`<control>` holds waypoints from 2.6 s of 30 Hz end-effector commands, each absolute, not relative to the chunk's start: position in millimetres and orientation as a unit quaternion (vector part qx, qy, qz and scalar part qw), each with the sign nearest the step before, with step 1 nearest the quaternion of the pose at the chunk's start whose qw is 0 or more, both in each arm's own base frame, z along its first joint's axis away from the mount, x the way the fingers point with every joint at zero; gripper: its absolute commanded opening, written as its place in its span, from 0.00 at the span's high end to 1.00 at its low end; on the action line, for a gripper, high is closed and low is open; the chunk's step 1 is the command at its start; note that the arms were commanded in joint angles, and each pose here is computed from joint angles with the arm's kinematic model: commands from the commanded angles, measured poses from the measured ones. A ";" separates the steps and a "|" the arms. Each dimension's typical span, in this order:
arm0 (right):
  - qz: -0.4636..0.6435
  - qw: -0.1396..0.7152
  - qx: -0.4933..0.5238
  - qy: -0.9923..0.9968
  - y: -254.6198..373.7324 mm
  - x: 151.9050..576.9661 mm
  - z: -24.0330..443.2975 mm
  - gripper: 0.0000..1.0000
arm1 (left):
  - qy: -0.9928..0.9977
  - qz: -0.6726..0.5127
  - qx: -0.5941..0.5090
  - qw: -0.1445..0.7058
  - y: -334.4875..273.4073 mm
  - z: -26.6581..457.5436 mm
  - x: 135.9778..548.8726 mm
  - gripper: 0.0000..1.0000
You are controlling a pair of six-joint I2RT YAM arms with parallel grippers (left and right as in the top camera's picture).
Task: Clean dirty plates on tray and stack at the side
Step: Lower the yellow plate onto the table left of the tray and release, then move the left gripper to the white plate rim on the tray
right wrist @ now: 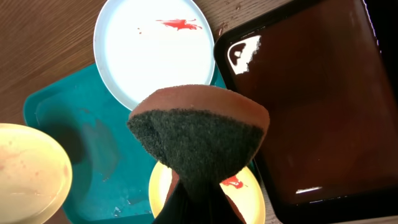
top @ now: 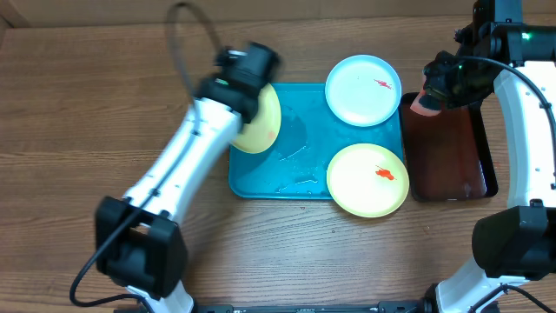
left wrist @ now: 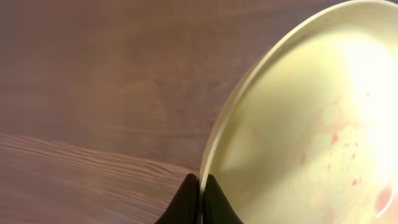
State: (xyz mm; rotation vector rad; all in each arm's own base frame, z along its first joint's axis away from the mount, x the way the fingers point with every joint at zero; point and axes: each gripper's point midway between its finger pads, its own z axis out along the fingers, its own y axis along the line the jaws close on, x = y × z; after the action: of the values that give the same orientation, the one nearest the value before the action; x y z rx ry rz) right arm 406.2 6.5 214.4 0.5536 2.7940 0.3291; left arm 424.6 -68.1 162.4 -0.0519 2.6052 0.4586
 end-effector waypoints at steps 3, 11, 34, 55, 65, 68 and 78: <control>0.109 0.144 0.186 0.966 5.9 407.5 218.0 0.96 | 0.976 -0.108 -0.056 0.178 -67.3 151.7 428.3 0.95; 0.109 0.144 0.186 0.966 5.9 407.5 218.0 0.96 | 0.969 -0.107 -0.147 0.165 46.5 130.3 416.2 0.95; 0.109 0.144 0.186 0.966 5.9 407.4 217.9 0.96 | 0.933 0.023 -0.307 0.184 114.5 37.7 390.6 0.96; 0.109 0.142 0.186 0.966 6.0 406.6 217.7 0.96 | 0.971 -0.065 -0.048 0.227 -30.0 130.9 449.3 0.00; 0.109 0.142 0.186 0.966 5.9 406.5 217.7 0.96 | 0.932 -0.142 0.068 0.325 -210.1 167.8 468.5 0.00; 0.109 0.142 0.186 0.966 5.9 406.4 217.6 0.96 | 0.936 -0.141 0.045 0.318 -235.2 149.6 466.1 0.00; 0.107 0.134 0.178 0.969 6.2 402.0 216.2 0.96 | 0.933 -0.238 -0.077 0.258 -301.5 84.4 470.6 0.00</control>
State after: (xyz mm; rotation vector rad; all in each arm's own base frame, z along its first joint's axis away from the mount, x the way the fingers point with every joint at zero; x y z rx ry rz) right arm 401.0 6.8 212.9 0.5392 2.8179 0.3234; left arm 472.0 -283.8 97.1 -0.0488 2.4984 -0.5413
